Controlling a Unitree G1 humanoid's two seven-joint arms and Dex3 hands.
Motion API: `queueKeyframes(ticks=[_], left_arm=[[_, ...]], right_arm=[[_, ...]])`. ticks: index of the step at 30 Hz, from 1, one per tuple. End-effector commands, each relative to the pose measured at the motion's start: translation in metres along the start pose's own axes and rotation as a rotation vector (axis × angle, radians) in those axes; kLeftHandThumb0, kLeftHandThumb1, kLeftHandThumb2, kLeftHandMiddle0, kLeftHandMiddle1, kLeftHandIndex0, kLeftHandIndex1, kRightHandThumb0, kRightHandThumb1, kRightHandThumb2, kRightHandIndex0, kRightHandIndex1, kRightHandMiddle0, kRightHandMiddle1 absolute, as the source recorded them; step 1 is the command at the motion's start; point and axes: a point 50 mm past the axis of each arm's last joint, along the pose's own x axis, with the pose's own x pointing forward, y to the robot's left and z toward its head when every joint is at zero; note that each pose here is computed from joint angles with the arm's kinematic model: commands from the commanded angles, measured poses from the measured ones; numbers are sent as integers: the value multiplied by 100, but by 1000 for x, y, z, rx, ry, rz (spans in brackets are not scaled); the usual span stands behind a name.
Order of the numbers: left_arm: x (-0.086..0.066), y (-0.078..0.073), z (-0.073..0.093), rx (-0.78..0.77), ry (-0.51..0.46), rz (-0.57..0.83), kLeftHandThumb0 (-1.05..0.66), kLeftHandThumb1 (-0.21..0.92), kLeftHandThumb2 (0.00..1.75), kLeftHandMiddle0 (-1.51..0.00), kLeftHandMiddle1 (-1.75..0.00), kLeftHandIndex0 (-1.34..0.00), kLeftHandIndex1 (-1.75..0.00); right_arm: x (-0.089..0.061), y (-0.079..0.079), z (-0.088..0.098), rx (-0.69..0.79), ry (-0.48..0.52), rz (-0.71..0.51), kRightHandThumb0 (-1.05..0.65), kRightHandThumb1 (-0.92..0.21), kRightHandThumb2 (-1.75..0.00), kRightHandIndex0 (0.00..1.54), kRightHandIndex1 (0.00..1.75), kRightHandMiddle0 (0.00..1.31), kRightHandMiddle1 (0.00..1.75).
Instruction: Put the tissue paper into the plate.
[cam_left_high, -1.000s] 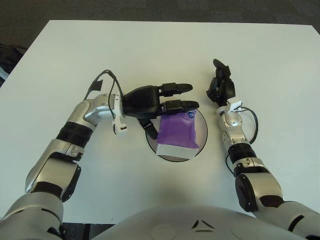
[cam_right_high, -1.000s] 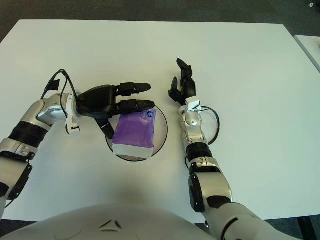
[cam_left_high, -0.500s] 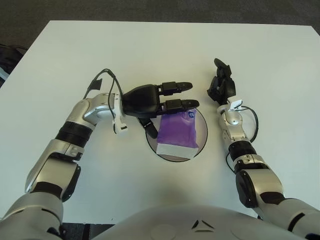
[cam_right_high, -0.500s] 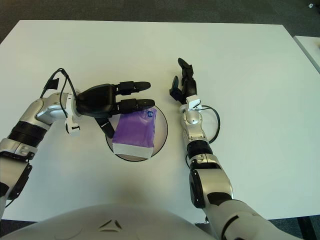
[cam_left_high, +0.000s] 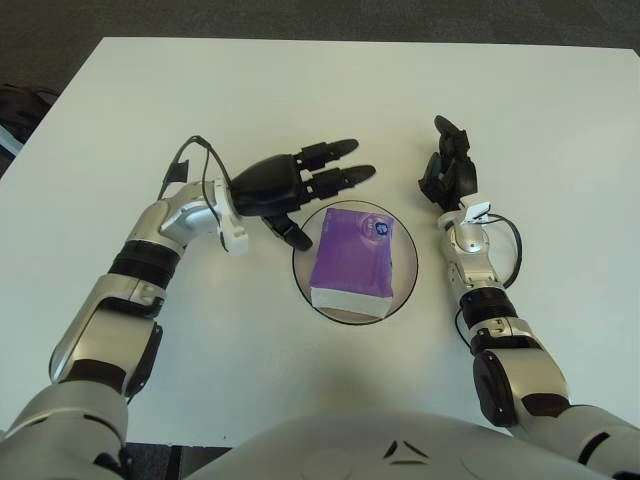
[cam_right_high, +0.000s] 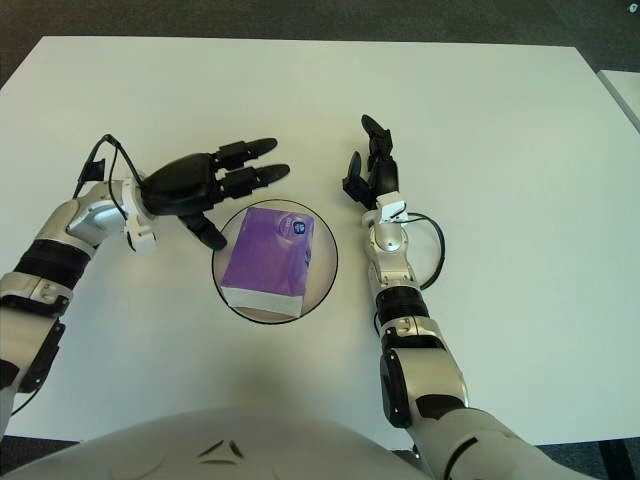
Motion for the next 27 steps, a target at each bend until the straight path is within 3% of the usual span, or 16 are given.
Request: queueKeyframes(ticks=[1, 7, 11, 17, 21, 24, 27], left_arm=[[-9, 20, -21, -87, 130, 124, -105, 92, 88, 0, 0, -1, -1], [-34, 13, -39, -279, 268, 259, -100, 92, 98, 0, 0, 0, 0], [-12, 20, -33, -357, 214, 396, -96, 92, 105, 0, 0, 0, 0], [-28, 16, -42, -567, 294, 537, -92, 92, 111, 0, 0, 0, 0], [-45, 2, -51, -718, 357, 665, -89, 92, 113, 0, 0, 0, 0], [-75, -27, -64, -835, 537, 766, -87, 92, 114, 0, 0, 0, 0], [-75, -37, -68, -841, 637, 831, -87, 92, 116, 0, 0, 0, 0]], right_arm=[[-65, -4, -71, 42, 404, -46, -76, -92, -87, 24, 3, 0, 56], [-66, -2, -70, 51, 418, -41, -76, -92, -89, 23, 2, 0, 51], [-68, -3, -70, 56, 421, -45, -76, -92, -90, 23, 2, 0, 50], [-70, -4, -69, 62, 422, -54, -75, -92, -90, 25, 2, 0, 52], [-71, -4, -68, 63, 424, -57, -74, -92, -89, 25, 2, 0, 53], [-72, -4, -68, 61, 427, -55, -74, -92, -89, 25, 1, 0, 53], [-73, -4, -68, 60, 430, -54, -74, -92, -89, 25, 1, 0, 53]])
